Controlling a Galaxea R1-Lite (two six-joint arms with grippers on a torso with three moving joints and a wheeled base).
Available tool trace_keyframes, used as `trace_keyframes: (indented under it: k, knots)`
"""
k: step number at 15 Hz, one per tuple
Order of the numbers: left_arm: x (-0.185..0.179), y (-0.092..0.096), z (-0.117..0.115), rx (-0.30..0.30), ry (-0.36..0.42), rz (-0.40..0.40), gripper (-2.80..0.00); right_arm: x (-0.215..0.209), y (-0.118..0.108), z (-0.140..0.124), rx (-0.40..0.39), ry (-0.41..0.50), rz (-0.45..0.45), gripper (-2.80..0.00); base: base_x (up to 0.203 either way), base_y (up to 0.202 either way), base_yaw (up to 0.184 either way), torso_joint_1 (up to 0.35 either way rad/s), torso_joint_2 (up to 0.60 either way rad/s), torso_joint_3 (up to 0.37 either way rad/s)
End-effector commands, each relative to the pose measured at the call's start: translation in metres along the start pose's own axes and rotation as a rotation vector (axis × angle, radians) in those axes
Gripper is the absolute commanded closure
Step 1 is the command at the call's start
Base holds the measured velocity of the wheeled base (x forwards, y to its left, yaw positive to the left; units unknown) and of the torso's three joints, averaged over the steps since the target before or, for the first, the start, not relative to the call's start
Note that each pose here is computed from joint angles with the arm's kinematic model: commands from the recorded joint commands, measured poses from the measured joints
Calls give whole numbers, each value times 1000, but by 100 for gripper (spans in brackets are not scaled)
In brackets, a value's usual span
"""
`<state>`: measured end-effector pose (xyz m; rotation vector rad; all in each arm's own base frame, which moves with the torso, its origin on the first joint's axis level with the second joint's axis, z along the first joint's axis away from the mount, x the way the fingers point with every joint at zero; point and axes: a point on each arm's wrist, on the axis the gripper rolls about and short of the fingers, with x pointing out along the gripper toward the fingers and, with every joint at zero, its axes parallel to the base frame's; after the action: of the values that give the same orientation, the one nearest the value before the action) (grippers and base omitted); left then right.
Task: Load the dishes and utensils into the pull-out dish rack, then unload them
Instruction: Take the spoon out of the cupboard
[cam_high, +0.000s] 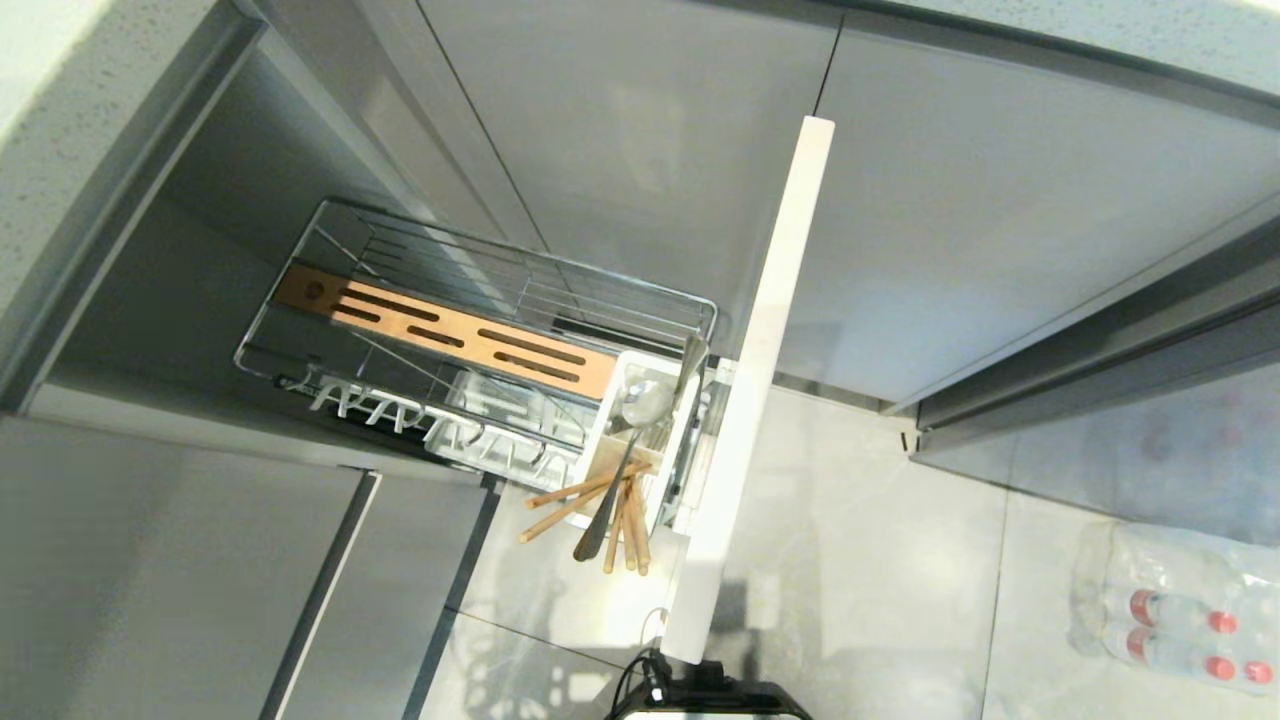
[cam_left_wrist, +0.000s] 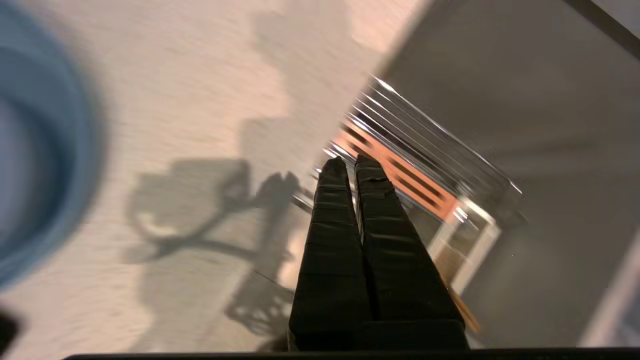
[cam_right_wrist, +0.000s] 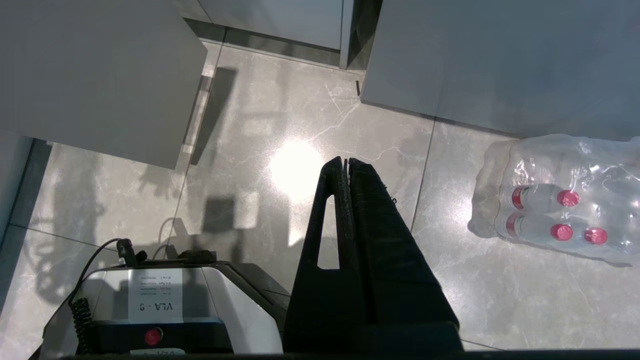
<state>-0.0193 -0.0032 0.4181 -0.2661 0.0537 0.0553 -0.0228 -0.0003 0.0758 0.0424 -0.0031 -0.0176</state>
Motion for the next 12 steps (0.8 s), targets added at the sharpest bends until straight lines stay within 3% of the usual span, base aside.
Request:
trace_keyframes:
  k: [1,6,12]
  knots:
    - [6,3,-4,5,69,-111,0,0,0,0,1,1,1,0,0,0,0,0,0,0]
    - [68,-8,2,5,265,-268,0,0,0,0,1,1,-1,0,0,0,0,0,0,0]
    - [140,-22,-2,-5,459,-349,0,0,0,0,1,1,-1,0,0,0,0,0,0,0]
